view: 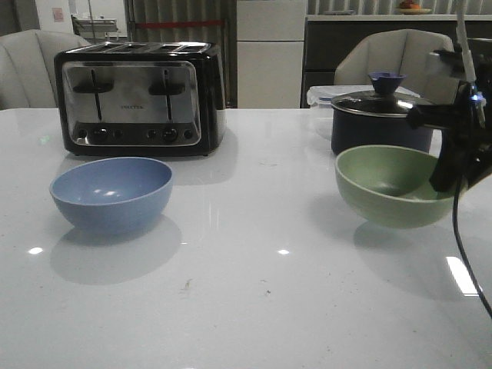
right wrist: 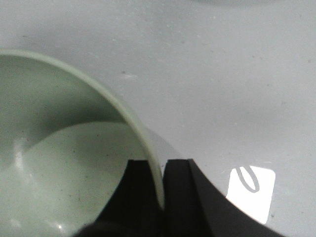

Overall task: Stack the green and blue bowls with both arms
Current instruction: 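Grasp the green bowl rim with the right gripper and lift it, then carry the green bowl toward the table center and set it down, then open the right gripper and withdraw it upward away from the bowl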

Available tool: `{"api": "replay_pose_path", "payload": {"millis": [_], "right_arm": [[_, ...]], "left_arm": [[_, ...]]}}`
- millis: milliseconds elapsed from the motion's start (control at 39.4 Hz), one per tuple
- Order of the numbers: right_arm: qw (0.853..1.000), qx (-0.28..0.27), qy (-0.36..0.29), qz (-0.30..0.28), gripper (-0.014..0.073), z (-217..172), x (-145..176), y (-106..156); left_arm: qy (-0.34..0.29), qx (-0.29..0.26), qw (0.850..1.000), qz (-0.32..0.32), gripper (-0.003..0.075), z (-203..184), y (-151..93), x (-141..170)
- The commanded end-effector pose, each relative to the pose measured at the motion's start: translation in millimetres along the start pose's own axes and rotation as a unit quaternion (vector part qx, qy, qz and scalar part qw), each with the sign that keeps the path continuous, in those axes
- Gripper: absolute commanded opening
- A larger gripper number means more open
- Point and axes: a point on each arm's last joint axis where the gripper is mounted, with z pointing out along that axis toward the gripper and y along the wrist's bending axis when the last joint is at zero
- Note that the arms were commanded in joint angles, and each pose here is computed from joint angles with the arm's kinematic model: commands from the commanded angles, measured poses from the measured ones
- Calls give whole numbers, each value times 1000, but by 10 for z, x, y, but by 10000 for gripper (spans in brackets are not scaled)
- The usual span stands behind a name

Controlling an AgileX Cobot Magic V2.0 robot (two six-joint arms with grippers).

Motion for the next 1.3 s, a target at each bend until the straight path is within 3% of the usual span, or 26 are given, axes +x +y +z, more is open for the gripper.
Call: {"api": "replay_pose_path", "payload": {"millis": [0,229,508,813,1092,1194,1270], "right_arm": [[996,-20,-74,-52,66,-492,-111,295],[982,-60,-74,-162,66,-608,72,981],[970,-98,-43,-217,69,-265,291,1540],[972,-96,-15,-213,92,113,345,1597],[973,-95,-23,-211,432,119,327,1591],[970,-99,-54,-216,446,-87,290,1605],[960,-102,-105,-238,446,-403,302,1609]], "left_arm": [[-47,0,999,-6,488,-36,3,-150],[-47,0,999,-6,488,-36,3,-150],[-47,0,999,-6,488,-36,3,-150],[-47,0,999,-6,488,-36,3,-150],[-48,0,999,-6,488,-36,3,-151],[-50,0,999,-6,488,-36,3,-155],[-52,-1,999,-6,488,-37,3,-159]]}}
